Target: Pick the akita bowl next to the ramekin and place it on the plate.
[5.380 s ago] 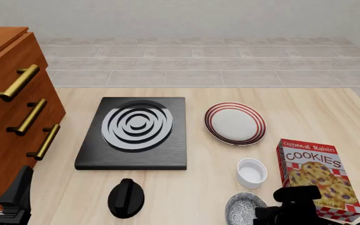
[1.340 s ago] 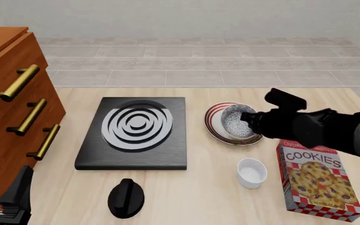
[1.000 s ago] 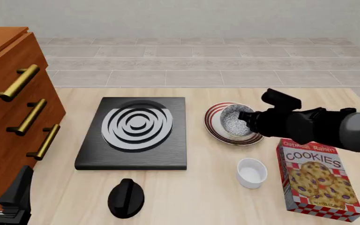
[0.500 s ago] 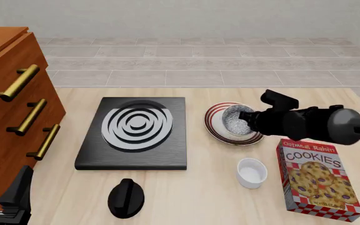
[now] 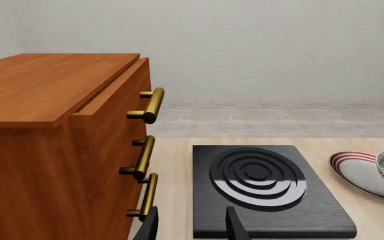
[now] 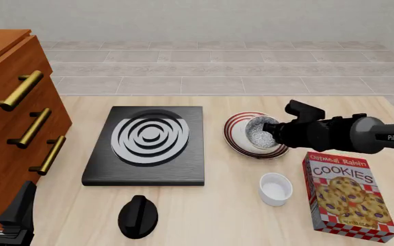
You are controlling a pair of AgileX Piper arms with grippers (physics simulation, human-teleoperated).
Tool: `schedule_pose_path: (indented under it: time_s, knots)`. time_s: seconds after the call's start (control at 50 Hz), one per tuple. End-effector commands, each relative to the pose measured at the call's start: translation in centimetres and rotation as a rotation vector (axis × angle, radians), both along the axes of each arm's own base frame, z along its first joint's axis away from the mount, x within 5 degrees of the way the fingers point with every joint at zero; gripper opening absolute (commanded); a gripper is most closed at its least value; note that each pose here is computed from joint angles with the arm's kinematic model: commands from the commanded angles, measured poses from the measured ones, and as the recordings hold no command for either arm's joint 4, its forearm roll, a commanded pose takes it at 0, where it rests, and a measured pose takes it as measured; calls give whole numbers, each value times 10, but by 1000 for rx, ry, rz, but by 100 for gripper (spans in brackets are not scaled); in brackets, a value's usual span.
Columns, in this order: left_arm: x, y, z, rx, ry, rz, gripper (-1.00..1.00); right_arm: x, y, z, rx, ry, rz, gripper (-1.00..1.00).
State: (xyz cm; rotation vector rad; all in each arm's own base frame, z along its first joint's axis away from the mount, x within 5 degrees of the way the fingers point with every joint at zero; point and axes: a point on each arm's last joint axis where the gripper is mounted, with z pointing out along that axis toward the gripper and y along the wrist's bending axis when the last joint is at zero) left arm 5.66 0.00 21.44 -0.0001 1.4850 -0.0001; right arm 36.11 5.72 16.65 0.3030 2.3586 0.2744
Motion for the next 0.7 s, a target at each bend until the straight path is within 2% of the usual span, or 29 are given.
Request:
schedule_pose_path:
  time_s: [0.02,0.7]
  knots:
    - [0,0,0,0,0,0,100,9,0,-6,7,1,-10,-100]
    - [0,0,0,0,0,0,100,36,1,-21,-13,10,0,-100]
